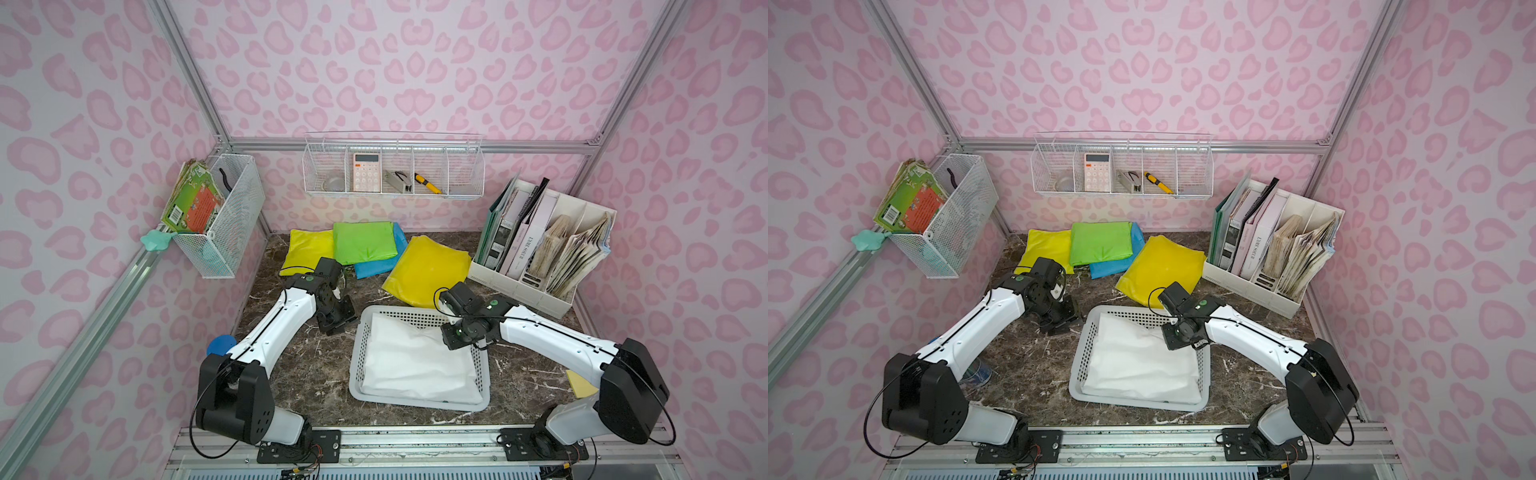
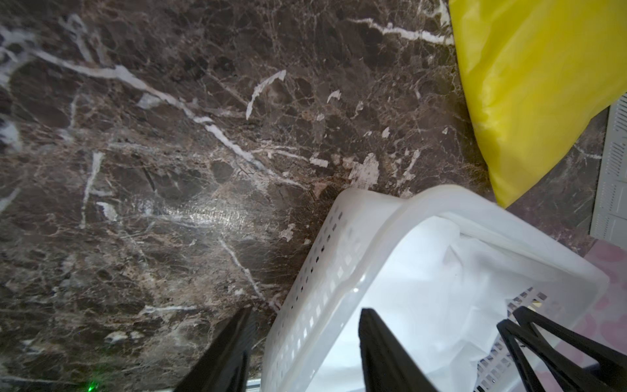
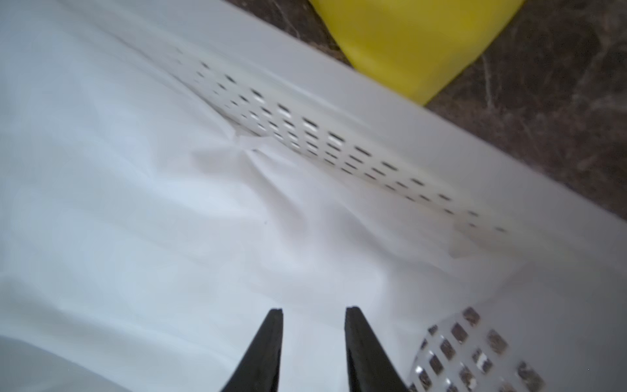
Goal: Put the folded raincoat in the basket
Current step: Move the basket to the center of the board, then move the raincoat to the center of the board.
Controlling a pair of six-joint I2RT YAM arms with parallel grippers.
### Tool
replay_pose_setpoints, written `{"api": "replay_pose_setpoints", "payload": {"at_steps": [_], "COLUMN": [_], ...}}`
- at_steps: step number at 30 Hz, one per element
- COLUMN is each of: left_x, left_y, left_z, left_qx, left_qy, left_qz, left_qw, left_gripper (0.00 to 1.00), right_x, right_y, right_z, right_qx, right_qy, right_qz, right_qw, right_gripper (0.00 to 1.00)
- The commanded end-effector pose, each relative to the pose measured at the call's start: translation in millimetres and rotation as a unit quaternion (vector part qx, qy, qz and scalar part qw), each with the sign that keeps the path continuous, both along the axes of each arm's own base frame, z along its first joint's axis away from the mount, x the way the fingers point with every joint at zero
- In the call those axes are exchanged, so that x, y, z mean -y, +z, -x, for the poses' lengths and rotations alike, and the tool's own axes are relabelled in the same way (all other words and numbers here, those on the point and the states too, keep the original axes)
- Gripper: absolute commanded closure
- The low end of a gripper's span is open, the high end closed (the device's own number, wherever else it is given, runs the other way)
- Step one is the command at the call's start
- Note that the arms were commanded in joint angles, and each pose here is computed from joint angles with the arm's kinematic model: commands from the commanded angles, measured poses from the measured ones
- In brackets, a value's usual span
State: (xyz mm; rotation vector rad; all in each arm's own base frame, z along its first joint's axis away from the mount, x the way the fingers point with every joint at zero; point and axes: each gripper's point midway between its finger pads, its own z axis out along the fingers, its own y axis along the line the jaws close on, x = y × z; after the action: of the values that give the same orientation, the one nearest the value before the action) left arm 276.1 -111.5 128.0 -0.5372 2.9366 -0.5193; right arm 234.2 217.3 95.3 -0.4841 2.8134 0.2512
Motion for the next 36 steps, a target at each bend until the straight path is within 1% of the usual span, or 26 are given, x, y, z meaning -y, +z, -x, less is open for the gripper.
{"api": "replay_pose_setpoints", "payload": {"at_steps": [1,3,5,7,9,11,12,15,17,19,22,23,25,27,29,31,33,35,36], "left_x": [-3,-1,3,8,14,21,25,32,34,39,52,56,66,70,67,68,71,74,77], "left_y": [0,0,-2,-6,-10,-11,-11,-10,-7,0,15,19,26,28,24,9,-1,-11,-15], "left_z": [18,27,39,49,59,67,70,70,62,46,12,0,-34,-68,-105,-141,-169,-189,-199], "left_qx": [-0.017,-0.022,-0.031,-0.036,-0.041,-0.042,-0.042,-0.037,-0.03,-0.015,0.007,0.014,0.032,0.046,0.051,0.048,0.062,0.074,0.082], "left_qy": [0.009,0.01,0.01,0.008,0.007,0.0,-0.003,-0.012,-0.013,-0.022,-0.037,-0.043,-0.054,-0.059,-0.057,-0.063,-0.081,-0.102,-0.11], "left_qz": [0.001,0.014,0.03,0.043,0.052,0.059,0.06,0.063,0.061,0.061,0.064,0.066,0.067,0.067,0.06,0.064,0.059,0.052,0.058], "left_qw": [1.0,1.0,0.999,0.998,0.998,0.997,0.997,0.997,0.998,0.998,0.997,0.997,0.996,0.995,0.995,0.995,0.993,0.991,0.989], "left_gripper": [0.45,0.45,0.45,0.45,0.45,0.45,0.45,0.44,0.44,0.44,0.44,0.45,0.45,0.46,0.47,0.48,0.47,0.46,0.46], "right_x": [45,71,108,144,180,212,224,233,221,199,148,131,90,58,39,27,22,19,19], "right_y": [-8,-13,-22,-30,-28,-20,-14,12,32,53,75,80,85,84,81,73,65,60,59], "right_z": [-8,-14,-24,-33,-41,-48,-54,-78,-96,-114,-125,-124,-115,-102,-90,-79,-69,-62,-60], "right_qx": [0.002,0.004,0.002,0.003,0.018,0.038,0.046,0.085,0.113,0.142,0.167,0.171,0.164,0.149,0.143,0.129,0.113,0.104,0.103], "right_qy": [-0.102,-0.14,-0.199,-0.242,-0.283,-0.322,-0.339,-0.353,-0.341,-0.314,-0.221,-0.197,-0.144,-0.11,-0.098,-0.094,-0.094,-0.092,-0.091], "right_qz": [0.055,0.08,0.112,0.141,0.186,0.217,0.219,0.193,0.161,0.114,0.026,0.005,-0.048,-0.082,-0.096,-0.11,-0.117,-0.119,-0.12], "right_qw": [0.993,0.987,0.974,0.96,0.941,0.921,0.914,0.912,0.919,0.932,0.96,0.965,0.975,0.979,0.98,0.981,0.982,0.983,0.983], "right_gripper": [0.69,0.7,0.7,0.7,0.69,0.64,0.62,0.57,0.55,0.54,0.54,0.54,0.54,0.54,0.54,0.54,0.54,0.54,0.54]}}
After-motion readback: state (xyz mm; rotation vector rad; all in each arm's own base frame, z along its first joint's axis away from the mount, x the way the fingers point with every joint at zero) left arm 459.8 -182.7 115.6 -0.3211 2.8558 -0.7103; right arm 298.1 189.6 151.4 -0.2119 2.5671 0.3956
